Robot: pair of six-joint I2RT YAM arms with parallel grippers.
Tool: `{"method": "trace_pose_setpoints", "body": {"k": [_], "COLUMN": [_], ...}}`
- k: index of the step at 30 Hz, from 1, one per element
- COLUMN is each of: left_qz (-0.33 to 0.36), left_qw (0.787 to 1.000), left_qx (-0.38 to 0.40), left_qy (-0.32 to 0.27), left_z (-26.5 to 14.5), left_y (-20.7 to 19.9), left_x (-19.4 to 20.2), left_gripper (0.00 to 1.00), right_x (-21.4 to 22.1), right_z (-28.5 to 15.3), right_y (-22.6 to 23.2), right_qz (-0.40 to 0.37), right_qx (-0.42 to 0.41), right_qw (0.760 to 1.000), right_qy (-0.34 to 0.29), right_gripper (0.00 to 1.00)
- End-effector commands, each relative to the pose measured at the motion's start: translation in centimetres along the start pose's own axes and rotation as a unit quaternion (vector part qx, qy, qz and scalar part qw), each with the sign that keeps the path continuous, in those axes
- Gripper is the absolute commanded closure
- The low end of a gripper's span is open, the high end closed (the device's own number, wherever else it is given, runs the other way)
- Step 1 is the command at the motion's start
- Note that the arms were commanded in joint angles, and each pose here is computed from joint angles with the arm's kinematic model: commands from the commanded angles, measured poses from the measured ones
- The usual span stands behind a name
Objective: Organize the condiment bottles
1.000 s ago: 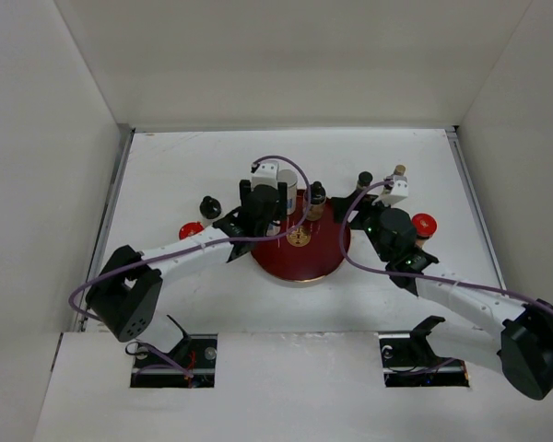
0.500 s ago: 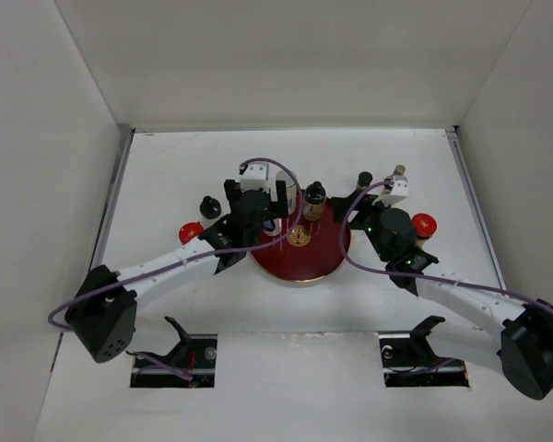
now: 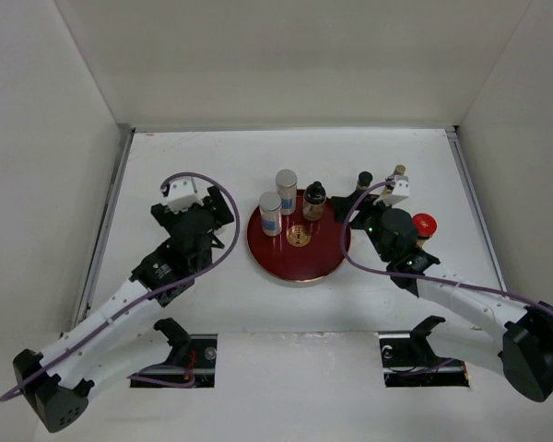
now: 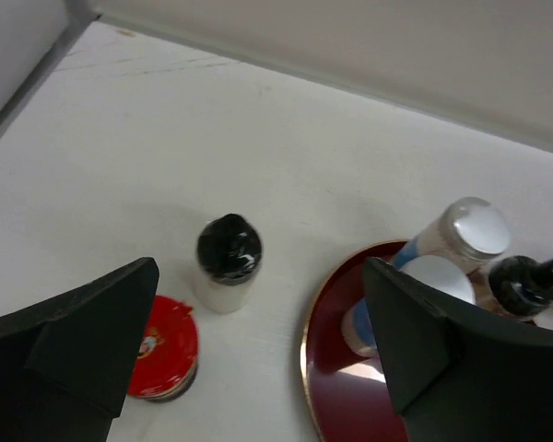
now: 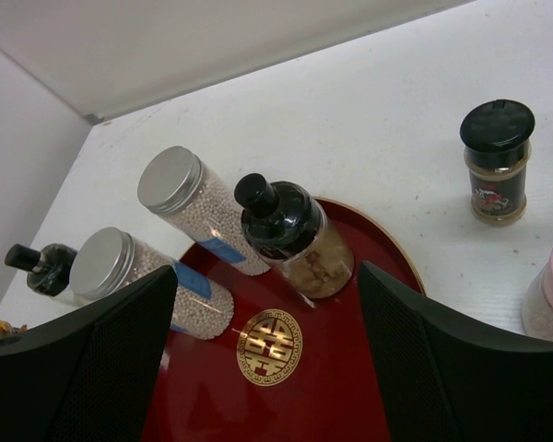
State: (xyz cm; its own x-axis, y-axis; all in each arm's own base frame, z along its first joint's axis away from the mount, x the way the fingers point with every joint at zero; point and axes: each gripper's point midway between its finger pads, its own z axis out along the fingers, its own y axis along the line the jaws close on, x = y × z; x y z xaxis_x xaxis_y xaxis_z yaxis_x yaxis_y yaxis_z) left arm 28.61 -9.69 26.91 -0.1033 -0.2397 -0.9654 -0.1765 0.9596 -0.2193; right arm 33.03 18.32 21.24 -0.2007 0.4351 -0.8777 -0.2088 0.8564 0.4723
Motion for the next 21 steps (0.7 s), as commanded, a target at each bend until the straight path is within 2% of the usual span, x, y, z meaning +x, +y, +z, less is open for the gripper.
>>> {"method": "trace_pose_setpoints", "body": {"k": [1, 5, 10, 16, 21], "left_qz": [0.025, 0.014, -0.004, -0.015, 0.003], "left_qw": [0.995, 0.987, 0.981, 0.982, 0.978], "left_qx": [-0.062, -0.087, -0.085, -0.084, -0.084], "left_qy": [0.07, 0.131, 0.173, 0.171, 0.193], "left_z": [-1.1, -1.8, -1.5, 0.0, 1.2], "left_y": [4.2, 6.8, 7.9, 7.9, 7.3], "left_x": [2.7, 5.2, 7.9, 9.7, 11.8], "left_gripper": [0.03, 0.01, 0.01, 0.01, 0.01], "right_x": [-1.8, -1.9, -1.8, -1.4, -1.2], "right_z": [-0.1, -0.3, -0.2, 0.1, 0.3], "right_y": [1.6, 1.7, 1.7, 1.7, 1.6], "right_qz": [0.012, 0.011, 0.011, 0.009, 0.007], "right_qx": [-0.025, -0.025, -0.025, -0.024, -0.022], "right_qw": [0.999, 0.999, 0.999, 0.999, 1.0], "right_qy": [-0.026, -0.026, -0.025, -0.019, -0.016], "right_gripper": [0.16, 0.13, 0.12, 0.11, 0.11]}}
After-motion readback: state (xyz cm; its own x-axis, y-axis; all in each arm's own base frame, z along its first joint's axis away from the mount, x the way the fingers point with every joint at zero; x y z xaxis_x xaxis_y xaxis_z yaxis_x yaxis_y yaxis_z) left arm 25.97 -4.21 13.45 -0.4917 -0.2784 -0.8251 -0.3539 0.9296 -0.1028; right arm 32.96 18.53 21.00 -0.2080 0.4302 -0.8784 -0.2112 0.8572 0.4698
